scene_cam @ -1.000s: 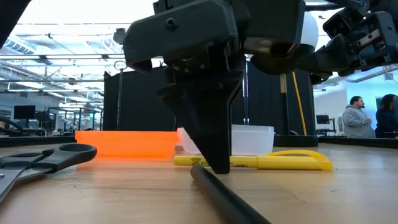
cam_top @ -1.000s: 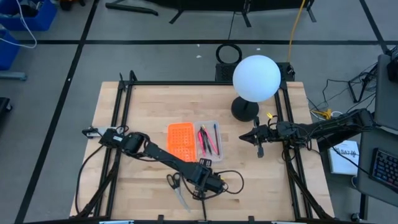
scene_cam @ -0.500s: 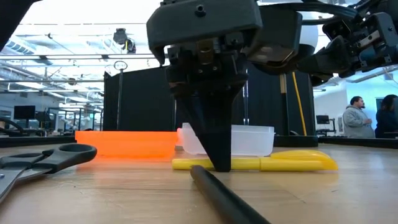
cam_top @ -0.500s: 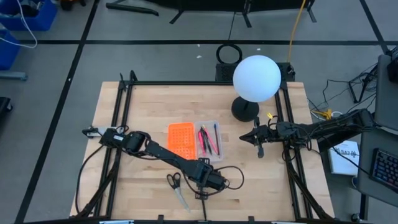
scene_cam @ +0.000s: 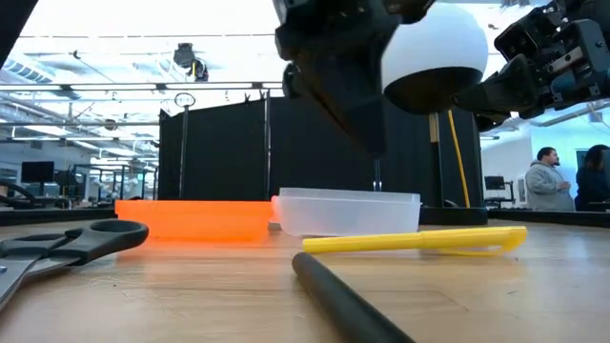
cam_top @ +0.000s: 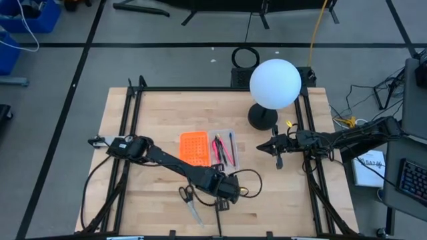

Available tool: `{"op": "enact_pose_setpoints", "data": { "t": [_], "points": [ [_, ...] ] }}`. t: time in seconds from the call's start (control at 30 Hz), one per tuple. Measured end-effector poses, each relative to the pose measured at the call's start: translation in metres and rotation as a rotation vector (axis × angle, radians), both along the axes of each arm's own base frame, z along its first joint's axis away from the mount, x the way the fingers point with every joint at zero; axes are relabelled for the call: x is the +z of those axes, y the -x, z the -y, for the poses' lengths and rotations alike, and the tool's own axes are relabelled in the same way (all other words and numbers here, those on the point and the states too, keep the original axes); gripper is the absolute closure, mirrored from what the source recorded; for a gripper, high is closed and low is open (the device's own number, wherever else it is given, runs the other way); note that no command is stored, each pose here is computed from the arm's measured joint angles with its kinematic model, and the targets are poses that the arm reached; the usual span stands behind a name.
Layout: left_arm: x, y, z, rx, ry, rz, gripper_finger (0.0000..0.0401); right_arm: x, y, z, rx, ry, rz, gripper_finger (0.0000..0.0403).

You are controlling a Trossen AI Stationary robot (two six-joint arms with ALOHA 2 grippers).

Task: Pick & place school supplies into a supply box
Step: Put the yellow pen into the supply box

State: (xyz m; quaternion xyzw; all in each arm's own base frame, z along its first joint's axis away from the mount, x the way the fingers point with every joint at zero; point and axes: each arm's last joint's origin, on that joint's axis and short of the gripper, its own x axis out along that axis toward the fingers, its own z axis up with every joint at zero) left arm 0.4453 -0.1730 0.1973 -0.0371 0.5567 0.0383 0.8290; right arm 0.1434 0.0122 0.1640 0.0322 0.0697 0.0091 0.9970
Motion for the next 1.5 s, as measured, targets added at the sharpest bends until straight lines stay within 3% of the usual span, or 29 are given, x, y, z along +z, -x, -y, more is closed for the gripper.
{"op": "enact_pose_setpoints", "data": {
  "t": [0.27,0.4,0.6,0.77,0.93,1.07,1.27,1.43,1.5],
  "points": [
    [0.013,0.005,-0.002,-0.019,0.008,0.002,0.0399,0.0,0.0,0.0,0.002,0.002,-0.002,0.0403],
    [0.007,0.008,-0.003,-0.097,-0.08,-0.044,0.0396,-0.001,0.0,0.0,0.004,0.011,-0.011,0.0403],
    [0.045,0.027,-0.01,-0.129,-0.235,0.103,0.0398,-0.005,0.001,-0.002,0.06,0.006,-0.046,0.0403],
    [0.065,0.074,-0.031,-0.109,-0.207,0.297,0.0399,-0.003,0.001,-0.008,0.103,0.008,-0.029,0.0403],
    [0.065,0.131,-0.063,-0.182,-0.067,0.599,0.0399,0.0,0.002,-0.014,0.138,0.01,0.004,0.0403],
    [0.06,0.173,-0.098,-0.117,0.005,0.82,0.0399,0.002,0.001,-0.019,0.172,0.015,0.031,0.0403],
    [0.033,0.227,-0.131,-0.052,-0.004,0.878,0.04,0.019,-0.01,-0.032,0.164,0.026,-0.004,0.0403],
    [0.012,0.258,-0.147,-0.043,-0.059,0.918,0.0399,0.032,-0.038,-0.049,-0.054,0.09,-0.216,0.0403],
    [0.003,0.268,-0.153,-0.031,-0.074,0.965,0.0399,0.034,-0.053,-0.061,-0.068,0.106,-0.304,0.0403]
  ]
}}
